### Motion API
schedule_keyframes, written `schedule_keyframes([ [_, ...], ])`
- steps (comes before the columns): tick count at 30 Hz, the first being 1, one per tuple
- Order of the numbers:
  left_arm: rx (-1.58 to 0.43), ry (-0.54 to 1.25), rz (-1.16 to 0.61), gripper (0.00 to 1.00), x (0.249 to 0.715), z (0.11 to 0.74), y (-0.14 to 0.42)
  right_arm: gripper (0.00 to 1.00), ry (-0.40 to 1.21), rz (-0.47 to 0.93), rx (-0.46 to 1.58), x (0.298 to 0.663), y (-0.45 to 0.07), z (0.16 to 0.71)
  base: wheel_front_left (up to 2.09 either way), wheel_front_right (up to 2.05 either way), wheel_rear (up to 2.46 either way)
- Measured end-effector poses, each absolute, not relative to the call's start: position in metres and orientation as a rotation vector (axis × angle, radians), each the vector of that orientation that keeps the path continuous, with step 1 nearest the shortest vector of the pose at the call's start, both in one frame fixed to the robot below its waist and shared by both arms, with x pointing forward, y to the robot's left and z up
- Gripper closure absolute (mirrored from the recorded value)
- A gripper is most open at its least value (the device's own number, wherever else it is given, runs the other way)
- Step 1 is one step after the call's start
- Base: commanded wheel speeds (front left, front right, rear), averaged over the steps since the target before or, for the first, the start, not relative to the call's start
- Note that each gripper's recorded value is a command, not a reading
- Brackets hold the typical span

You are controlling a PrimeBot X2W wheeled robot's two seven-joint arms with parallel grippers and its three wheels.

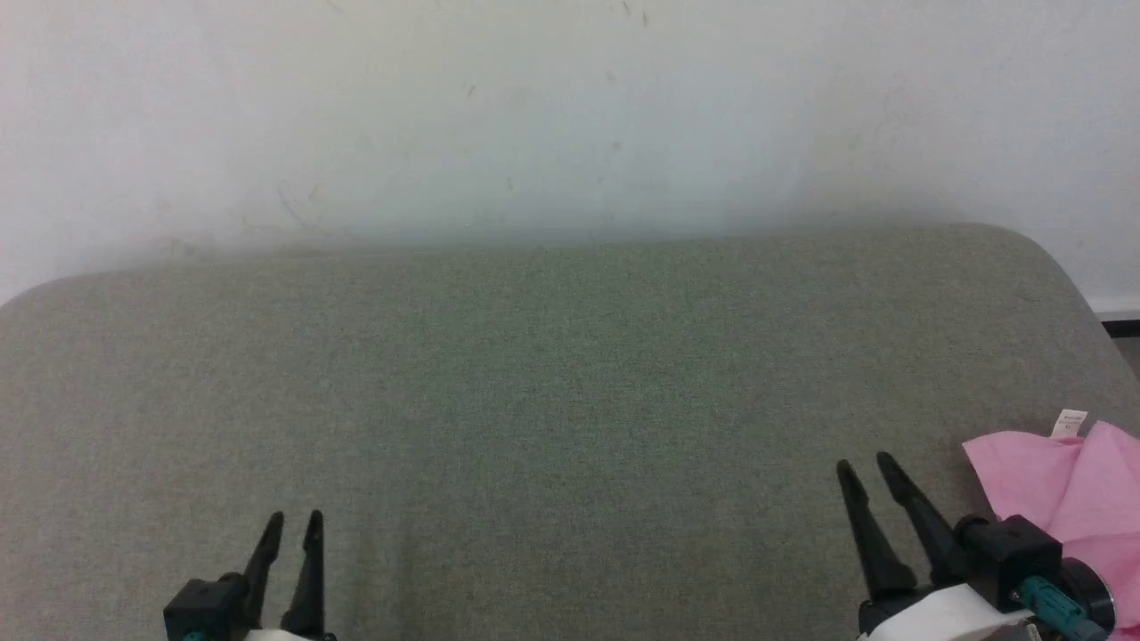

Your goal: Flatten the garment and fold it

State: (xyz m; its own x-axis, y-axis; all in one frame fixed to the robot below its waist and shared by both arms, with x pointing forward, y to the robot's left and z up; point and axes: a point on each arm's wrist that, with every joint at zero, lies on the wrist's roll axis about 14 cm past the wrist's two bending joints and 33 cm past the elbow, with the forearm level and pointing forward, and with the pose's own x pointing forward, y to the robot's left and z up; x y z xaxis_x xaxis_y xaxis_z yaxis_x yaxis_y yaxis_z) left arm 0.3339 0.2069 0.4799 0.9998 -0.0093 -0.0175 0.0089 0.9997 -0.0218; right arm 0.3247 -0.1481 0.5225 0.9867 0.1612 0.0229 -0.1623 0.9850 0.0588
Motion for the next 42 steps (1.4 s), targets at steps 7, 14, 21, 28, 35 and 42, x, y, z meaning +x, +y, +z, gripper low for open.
schedule_keyframes([
  [7,-0.019,0.026,-0.009,1.0,0.334,0.479,0.207,1.0,-0.015,0.163,0.059,0.325,-0.148,0.522,0.0,0.0,0.0],
  [14,-0.018,0.031,-0.01,1.0,0.335,0.479,0.204,1.0,-0.011,0.162,0.057,0.327,-0.148,0.52,0.0,0.0,0.0],
  [21,-0.02,0.035,-0.011,1.0,0.336,0.48,0.201,1.0,0.0,0.16,0.054,0.328,-0.149,0.518,0.0,0.0,0.0],
  [28,-0.018,0.03,-0.011,1.0,0.339,0.483,0.2,1.0,-0.006,0.158,0.044,0.332,-0.15,0.521,0.0,0.0,0.0],
  [35,-0.009,0.033,-0.013,1.0,0.34,0.484,0.198,1.0,-0.001,0.155,0.038,0.333,-0.151,0.519,0.0,0.0,0.0],
  [42,-0.006,0.033,-0.012,1.0,0.343,0.487,0.196,1.0,-0.002,0.154,0.03,0.337,-0.152,0.52,0.0,0.0,0.0],
])
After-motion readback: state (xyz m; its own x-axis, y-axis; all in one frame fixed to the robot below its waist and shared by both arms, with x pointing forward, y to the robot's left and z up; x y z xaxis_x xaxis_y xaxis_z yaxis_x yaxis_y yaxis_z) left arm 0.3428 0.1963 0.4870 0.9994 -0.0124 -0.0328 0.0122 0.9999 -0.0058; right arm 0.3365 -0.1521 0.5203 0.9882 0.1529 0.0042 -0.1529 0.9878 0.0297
